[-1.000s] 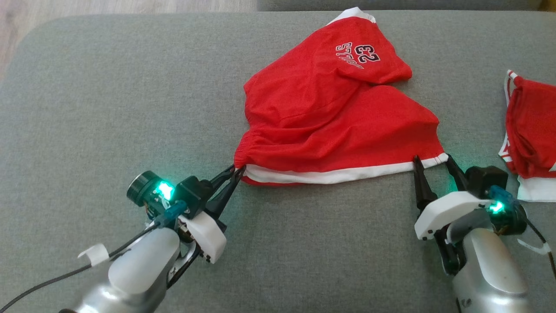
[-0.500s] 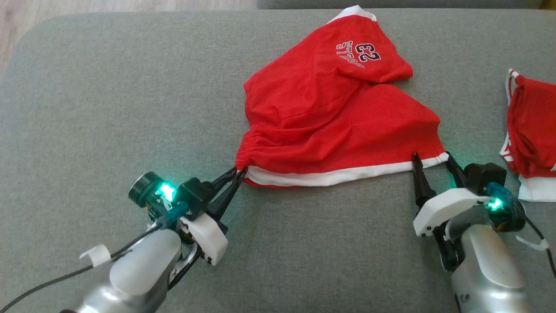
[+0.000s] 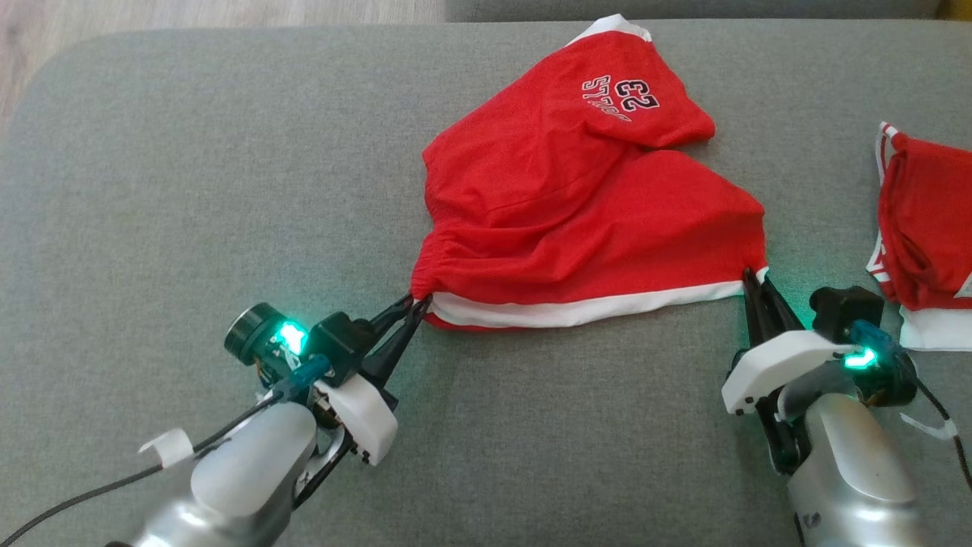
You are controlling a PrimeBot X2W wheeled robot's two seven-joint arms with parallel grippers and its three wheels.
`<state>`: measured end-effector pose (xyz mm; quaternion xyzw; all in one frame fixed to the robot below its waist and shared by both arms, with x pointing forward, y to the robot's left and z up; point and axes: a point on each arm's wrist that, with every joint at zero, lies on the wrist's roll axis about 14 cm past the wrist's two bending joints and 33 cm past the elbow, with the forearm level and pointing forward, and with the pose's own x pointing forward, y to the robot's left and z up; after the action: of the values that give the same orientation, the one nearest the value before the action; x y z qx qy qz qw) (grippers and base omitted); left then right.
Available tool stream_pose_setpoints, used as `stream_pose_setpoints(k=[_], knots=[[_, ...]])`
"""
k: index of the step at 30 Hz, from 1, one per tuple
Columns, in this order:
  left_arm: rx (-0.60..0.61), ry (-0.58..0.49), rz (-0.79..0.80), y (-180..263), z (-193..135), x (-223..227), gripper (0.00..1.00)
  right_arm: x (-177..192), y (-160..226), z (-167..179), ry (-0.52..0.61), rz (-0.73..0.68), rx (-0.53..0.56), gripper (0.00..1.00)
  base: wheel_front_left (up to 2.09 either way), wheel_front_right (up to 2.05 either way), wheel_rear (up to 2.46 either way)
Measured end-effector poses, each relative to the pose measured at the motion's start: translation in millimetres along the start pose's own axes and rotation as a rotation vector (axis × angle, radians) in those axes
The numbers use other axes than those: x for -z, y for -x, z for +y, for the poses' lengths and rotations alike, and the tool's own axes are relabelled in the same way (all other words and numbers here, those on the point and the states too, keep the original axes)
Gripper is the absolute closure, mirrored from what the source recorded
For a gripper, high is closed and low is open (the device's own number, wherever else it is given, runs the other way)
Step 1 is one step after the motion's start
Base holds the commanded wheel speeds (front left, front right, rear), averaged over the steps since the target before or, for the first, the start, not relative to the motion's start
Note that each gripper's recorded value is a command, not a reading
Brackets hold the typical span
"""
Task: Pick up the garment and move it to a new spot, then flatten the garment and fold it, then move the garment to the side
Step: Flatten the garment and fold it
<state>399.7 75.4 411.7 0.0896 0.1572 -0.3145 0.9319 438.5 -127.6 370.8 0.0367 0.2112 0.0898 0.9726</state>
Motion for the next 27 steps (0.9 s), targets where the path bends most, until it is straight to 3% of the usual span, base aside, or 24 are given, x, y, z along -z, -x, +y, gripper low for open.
stream_pose_setpoints(k=[5, 12, 19, 27], knots=[[-0.029, 0.002, -0.034, 1, 5, -9, 1.00, -21, 1, 6, 0.009, -0.079, -0.018, 1.00, 0.00, 0.00, 0.00], [-0.085, 0.004, -0.138, 5, 19, -43, 1.00, -81, 12, 11, -0.014, -0.269, -0.037, 1.00, 0.00, 0.00, 0.00], [-0.168, -0.074, -0.382, 17, 52, -142, 1.00, -195, 39, 18, 0.087, -0.561, -0.077, 1.00, 0.00, 0.00, 0.00], [-0.243, -0.158, -0.567, 49, 64, -228, 1.00, -260, 82, 35, 0.160, -0.716, -0.113, 1.00, 0.00, 0.00, 0.00]])
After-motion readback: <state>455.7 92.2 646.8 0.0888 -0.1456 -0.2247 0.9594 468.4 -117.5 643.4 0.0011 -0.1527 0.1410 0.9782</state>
